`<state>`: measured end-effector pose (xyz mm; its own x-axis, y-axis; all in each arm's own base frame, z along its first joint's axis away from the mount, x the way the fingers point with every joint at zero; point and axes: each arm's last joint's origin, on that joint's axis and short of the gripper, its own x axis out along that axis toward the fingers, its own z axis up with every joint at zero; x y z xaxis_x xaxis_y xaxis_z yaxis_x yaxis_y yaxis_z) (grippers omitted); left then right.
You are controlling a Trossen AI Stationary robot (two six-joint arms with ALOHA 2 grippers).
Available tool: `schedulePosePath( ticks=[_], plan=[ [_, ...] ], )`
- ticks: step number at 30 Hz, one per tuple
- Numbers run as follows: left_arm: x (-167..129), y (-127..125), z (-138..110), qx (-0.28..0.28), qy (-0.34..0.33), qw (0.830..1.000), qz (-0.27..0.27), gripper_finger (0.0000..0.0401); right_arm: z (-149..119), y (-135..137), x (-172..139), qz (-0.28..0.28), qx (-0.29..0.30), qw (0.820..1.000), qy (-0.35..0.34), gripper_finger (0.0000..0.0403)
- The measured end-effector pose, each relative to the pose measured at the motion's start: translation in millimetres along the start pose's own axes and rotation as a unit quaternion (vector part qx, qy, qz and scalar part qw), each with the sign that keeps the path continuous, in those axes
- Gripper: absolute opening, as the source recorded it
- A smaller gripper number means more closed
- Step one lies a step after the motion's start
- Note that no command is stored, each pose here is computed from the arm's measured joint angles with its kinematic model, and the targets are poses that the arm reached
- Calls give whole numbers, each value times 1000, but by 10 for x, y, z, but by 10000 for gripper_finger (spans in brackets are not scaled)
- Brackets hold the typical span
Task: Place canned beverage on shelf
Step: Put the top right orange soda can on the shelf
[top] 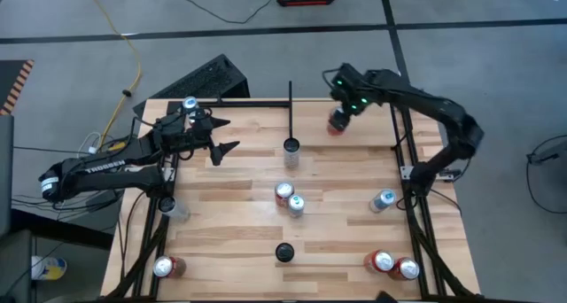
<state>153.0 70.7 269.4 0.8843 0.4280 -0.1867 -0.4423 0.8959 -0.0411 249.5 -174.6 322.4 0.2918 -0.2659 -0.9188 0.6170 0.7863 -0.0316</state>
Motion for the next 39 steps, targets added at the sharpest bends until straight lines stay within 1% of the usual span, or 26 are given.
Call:
schedulePosePath(
  ticks=[3, 6, 11, 17, 21, 24, 28, 30, 33, 36, 39],
  plan=[
    [0, 0, 0, 0, 0, 1000, 0, 391, 162, 21, 150, 11, -17, 1000, -1, 291],
    [0, 0, 0, 0, 0, 1000, 0, 391, 270, 34, 249, 17, -30, 999, -2, 291],
    [0, 0, -1, 0, 0, 1000, 0, 391, 352, 38, 326, 25, -40, 999, 1, 292],
    [0, 0, -1, 3, 1, 1000, 0, 391, 352, 27, 284, 25, -48, 999, -4, 292],
    [0, 0, -1, 4, 1, 1000, 0, 391, 308, 7, 83, 26, -48, 998, -28, 292],
    [0, 1, -1, 4, 1, 1000, 1, 391, 226, -21, -146, 24, -45, 997, -55, 292],
    [0, 1, -13, 3, 7, 1000, 1, 391, -40, -37, -280, 25, -41, 995, -88, 292],
    [0, 1, -25, 0, 13, 1000, 1, 391, -197, -37, -234, 29, -30, 992, -117, 292],
    [0, 2, -33, 1, 17, 1000, 1, 391, -428, -62, -64, 49, -6, 988, -146, 291],
    [0, 2, -31, 2, 16, 1000, 1, 391, -599, -103, 118, 79, 13, 987, -142, 290],
    [0, 1, -24, 4, 12, 1000, 1, 391, -657, -144, 254, 106, 20, 986, -130, 286]
  ],
)
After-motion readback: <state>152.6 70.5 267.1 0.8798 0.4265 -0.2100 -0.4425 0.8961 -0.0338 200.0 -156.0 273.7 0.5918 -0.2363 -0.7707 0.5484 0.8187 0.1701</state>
